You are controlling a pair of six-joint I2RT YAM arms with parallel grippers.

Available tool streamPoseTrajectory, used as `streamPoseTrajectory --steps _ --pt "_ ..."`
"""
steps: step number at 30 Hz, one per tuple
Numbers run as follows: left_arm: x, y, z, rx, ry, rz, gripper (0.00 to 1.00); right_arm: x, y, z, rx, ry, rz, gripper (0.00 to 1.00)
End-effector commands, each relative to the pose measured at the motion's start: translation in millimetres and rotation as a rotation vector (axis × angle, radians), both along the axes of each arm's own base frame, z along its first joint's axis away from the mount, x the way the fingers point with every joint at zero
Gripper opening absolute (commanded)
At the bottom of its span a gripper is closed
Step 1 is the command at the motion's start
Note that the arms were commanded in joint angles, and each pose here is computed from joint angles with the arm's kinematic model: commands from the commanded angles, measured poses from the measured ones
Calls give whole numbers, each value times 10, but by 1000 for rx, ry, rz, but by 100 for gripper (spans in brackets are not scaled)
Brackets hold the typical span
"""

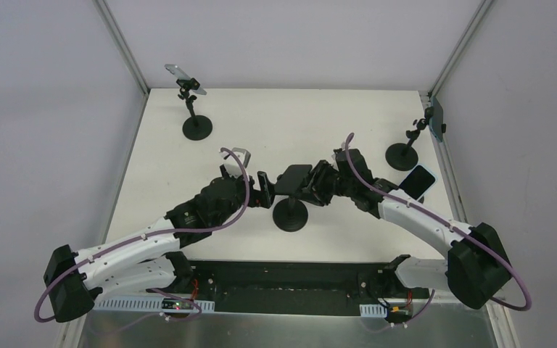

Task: Remove the phone from the phone stand
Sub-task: Adjust the phone stand with the phone at the center of the board.

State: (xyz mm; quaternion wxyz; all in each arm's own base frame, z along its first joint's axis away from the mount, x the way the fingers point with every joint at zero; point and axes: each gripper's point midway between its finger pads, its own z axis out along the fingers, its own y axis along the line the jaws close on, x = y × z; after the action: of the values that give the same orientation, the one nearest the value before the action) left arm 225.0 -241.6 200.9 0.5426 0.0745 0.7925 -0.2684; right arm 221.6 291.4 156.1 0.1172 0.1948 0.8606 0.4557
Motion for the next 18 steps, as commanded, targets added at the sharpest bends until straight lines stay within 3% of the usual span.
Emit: streamPoseTrajectory --steps 1,18 --pt "189 -71 458 -101 -65 -2 85 -134 143 279 73 -74 40 42" --pt "438 -215 486 -104 -40 -4 85 -405 195 136 -89 -135 -62 42"
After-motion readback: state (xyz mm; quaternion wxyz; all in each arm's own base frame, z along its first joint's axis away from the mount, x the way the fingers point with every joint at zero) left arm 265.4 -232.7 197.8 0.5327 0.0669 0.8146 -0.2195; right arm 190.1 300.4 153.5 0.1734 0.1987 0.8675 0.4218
